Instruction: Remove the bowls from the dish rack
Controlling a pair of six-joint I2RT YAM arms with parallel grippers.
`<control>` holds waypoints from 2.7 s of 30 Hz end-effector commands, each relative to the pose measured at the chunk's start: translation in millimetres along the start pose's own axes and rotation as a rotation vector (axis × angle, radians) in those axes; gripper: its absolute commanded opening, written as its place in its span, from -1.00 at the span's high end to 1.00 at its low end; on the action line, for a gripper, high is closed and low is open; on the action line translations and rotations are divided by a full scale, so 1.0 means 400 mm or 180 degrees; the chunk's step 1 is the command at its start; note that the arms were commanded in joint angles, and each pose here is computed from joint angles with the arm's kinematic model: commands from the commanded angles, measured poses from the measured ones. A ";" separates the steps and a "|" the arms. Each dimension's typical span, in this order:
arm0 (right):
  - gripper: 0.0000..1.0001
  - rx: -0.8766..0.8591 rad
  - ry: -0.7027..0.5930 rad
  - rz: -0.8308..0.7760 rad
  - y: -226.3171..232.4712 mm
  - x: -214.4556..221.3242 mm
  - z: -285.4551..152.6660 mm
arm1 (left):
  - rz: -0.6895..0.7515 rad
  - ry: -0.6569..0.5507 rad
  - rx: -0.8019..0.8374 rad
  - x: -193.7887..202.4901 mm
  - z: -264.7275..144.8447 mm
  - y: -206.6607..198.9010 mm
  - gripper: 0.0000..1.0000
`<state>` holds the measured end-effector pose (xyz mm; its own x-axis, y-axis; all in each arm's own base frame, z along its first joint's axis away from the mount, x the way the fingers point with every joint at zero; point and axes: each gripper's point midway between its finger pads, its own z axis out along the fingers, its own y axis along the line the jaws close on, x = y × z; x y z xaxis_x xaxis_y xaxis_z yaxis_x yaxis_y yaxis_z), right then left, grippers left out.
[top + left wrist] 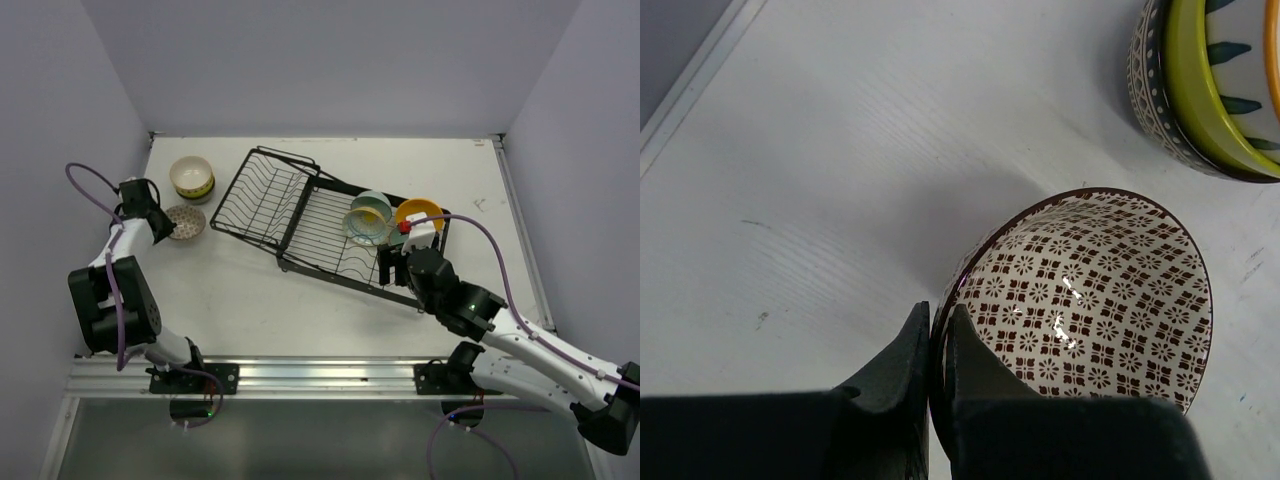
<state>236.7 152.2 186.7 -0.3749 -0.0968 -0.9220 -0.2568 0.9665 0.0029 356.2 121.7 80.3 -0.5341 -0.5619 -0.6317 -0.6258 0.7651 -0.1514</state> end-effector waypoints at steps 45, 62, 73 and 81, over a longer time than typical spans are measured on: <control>-0.67 -0.0075 0.0006 0.0024 0.021 -0.019 0.009 | 0.0033 -0.0396 0.0610 -0.109 -0.073 -0.084 -0.68; -0.75 -0.0097 0.0119 0.0719 -0.040 -0.068 0.075 | 0.0313 -0.1136 0.1757 -0.182 -0.324 -0.256 -0.68; -0.53 0.0645 0.0128 0.0766 -0.188 -0.054 0.120 | 0.0858 -0.1172 0.2280 -0.108 -0.427 -0.394 -0.68; -0.27 0.1127 0.0026 0.0544 -0.275 -0.040 0.090 | 0.1083 -0.1242 0.2559 -0.074 -0.502 -0.451 -0.75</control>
<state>297.8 72.0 178.4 -0.4456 0.0898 -0.8907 0.0759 0.9952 0.0624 370.4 -54.4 253.9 -0.3692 -0.2668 -0.8902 0.1150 0.9374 -0.3286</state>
